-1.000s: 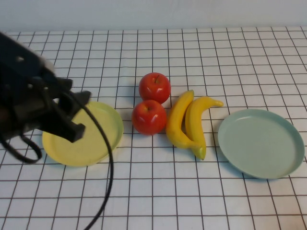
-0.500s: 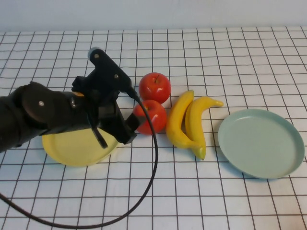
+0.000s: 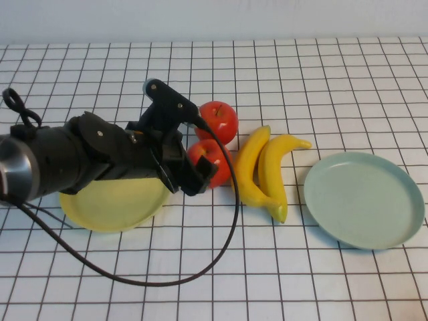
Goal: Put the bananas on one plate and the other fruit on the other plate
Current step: Put one type of fruit in the left plate
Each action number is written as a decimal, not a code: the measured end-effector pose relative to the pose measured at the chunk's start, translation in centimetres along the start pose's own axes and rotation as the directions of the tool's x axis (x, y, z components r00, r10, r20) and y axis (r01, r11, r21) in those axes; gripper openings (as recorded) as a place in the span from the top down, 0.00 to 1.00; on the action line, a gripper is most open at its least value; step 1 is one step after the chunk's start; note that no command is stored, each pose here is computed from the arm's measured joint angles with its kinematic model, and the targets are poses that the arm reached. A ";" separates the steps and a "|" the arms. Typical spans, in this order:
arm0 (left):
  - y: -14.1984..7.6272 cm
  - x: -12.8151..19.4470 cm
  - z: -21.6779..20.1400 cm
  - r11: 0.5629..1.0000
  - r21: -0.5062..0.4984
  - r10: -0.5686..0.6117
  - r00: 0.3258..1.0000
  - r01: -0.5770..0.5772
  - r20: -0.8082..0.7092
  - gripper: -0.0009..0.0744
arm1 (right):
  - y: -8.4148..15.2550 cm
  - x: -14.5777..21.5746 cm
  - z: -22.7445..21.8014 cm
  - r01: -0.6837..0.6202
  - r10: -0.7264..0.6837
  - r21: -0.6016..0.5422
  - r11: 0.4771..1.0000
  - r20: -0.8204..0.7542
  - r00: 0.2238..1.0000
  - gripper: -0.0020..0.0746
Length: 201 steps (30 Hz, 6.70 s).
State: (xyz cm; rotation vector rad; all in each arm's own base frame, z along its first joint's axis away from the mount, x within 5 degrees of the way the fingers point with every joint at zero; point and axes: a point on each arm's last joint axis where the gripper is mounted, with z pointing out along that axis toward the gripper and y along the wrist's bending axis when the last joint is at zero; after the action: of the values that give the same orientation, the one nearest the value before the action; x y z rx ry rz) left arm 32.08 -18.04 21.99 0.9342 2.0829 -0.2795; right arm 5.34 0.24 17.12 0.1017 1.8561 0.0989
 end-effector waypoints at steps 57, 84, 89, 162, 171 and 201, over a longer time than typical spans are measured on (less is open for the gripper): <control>1.0 -1.1 4.5 0.999 0.043 0.034 0.995 -0.030 -0.092 0.10 | 0.0 0.0 0.0 0.000 0.000 0.000 1.000 0.000 1.000 1.00; 1.0 -5.5 -4.5 0.998 0.008 0.056 0.998 -0.056 0.003 0.22 | 0.0 0.0 0.0 0.000 0.000 0.000 1.000 0.000 1.000 1.00; 3.3 -3.5 -6.7 0.992 -0.123 -0.039 0.978 0.014 -0.206 0.22 | 0.0 0.0 0.0 0.000 0.000 0.000 1.000 0.000 1.000 1.00; 9.7 3.1 -4.7 0.911 -0.288 -0.385 0.861 0.296 -0.333 0.10 | 0.0 0.0 0.0 0.000 0.000 0.000 1.000 0.000 1.000 1.00; 9.7 0.9 -7.0 0.911 -0.286 -0.379 0.879 0.298 -0.291 0.10 | 0.0 0.0 0.0 0.000 0.000 0.000 1.000 0.000 1.000 1.00; 3.2 -5.1 0.4 0.994 -0.110 -0.007 0.991 0.021 0.131 0.10 | 0.0 0.0 0.0 0.000 0.000 0.000 1.000 0.000 1.000 1.00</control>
State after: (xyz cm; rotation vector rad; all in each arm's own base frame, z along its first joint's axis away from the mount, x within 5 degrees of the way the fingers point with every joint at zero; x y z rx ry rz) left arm 36.57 -18.70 25.97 0.8135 1.9651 -0.2234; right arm 5.34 0.24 17.12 0.1017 1.8561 0.0989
